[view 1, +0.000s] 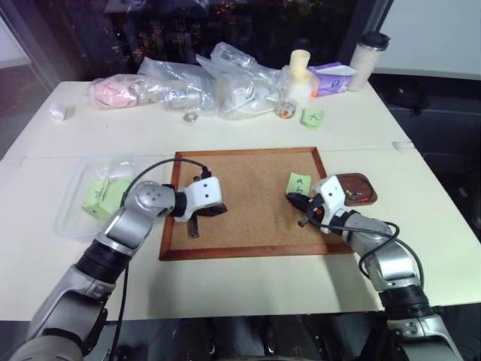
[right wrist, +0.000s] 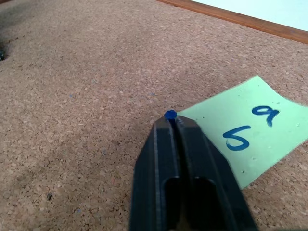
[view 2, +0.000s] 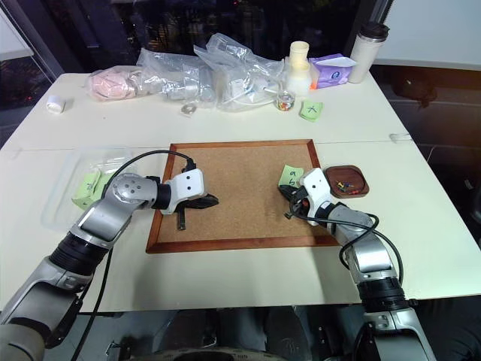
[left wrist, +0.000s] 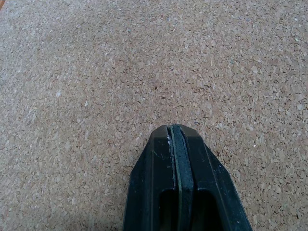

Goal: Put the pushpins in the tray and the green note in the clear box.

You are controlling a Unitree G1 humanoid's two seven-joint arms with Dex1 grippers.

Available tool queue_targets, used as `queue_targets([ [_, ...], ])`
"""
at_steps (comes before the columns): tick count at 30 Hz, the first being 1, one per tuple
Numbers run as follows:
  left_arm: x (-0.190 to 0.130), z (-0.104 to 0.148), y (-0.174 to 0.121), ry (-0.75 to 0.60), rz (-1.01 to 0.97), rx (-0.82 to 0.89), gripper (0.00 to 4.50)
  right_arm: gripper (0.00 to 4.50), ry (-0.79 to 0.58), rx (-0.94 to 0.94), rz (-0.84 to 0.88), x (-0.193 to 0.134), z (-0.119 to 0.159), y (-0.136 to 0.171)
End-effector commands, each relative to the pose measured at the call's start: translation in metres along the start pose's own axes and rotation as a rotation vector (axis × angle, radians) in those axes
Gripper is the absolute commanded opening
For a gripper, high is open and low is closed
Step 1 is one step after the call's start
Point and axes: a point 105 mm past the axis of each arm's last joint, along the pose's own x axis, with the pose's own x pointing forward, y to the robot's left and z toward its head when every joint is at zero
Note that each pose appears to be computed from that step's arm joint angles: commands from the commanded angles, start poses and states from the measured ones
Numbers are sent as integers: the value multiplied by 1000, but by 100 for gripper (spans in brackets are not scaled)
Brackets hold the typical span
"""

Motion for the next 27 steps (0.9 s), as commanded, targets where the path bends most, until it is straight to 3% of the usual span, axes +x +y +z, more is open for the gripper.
queue_targets([
  [1, 5, -34, -14, 111, -52, -78, 0, 8, 20, -5, 38, 3, -4, 7],
  [13, 3, -33, -10, 105, -64, -65, 0, 8, -213, -18, -73, -13, 60, -7],
  [20, 6, -27, -10, 76, -76, -74, 0, 8, -227, -32, -59, -20, 71, 1],
  [22, 4, -15, -3, 11, -66, -122, 0, 8, -224, -38, -59, -21, 72, 1],
  [26, -25, 36, 49, -268, 33, -296, 0, 8, -224, -62, -48, -24, 77, 3],
  [27, -34, 46, 65, -317, 72, -325, 33, 2, -225, -73, -43, -25, 79, 4],
])
